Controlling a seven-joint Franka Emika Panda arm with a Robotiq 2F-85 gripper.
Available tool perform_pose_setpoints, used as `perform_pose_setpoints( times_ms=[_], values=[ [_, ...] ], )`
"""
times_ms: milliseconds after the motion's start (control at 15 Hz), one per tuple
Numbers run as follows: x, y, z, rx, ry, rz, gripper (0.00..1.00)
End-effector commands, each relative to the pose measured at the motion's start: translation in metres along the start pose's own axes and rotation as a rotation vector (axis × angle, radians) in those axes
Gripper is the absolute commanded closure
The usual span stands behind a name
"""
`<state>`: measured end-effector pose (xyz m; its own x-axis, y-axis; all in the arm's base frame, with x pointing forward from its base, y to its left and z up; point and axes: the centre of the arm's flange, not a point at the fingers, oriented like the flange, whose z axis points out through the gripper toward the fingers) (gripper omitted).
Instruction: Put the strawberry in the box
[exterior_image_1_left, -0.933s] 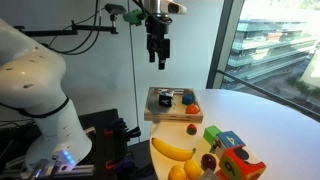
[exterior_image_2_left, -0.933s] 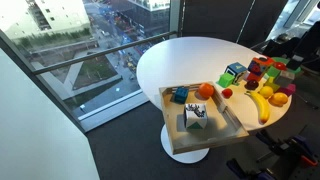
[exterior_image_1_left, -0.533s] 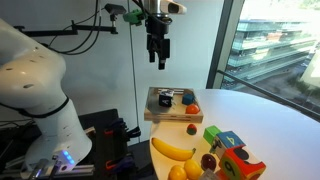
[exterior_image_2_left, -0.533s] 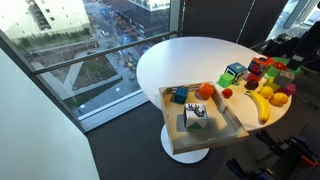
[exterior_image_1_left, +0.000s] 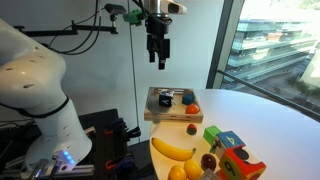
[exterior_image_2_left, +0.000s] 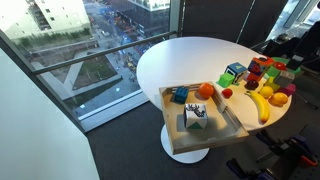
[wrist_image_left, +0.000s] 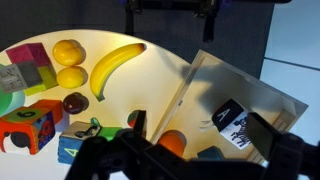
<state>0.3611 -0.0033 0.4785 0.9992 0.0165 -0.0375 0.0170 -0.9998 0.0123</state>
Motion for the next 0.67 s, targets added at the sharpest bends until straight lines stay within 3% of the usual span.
perform_pose_setpoints(
  times_ms=[0, 600],
  values=[
    [0.0, 0.0, 0.0, 0.0, 0.0, 0.0, 0.0],
    [0.005, 0.012, 0.008, -0.01, -0.017, 0.01, 0.0]
  ],
)
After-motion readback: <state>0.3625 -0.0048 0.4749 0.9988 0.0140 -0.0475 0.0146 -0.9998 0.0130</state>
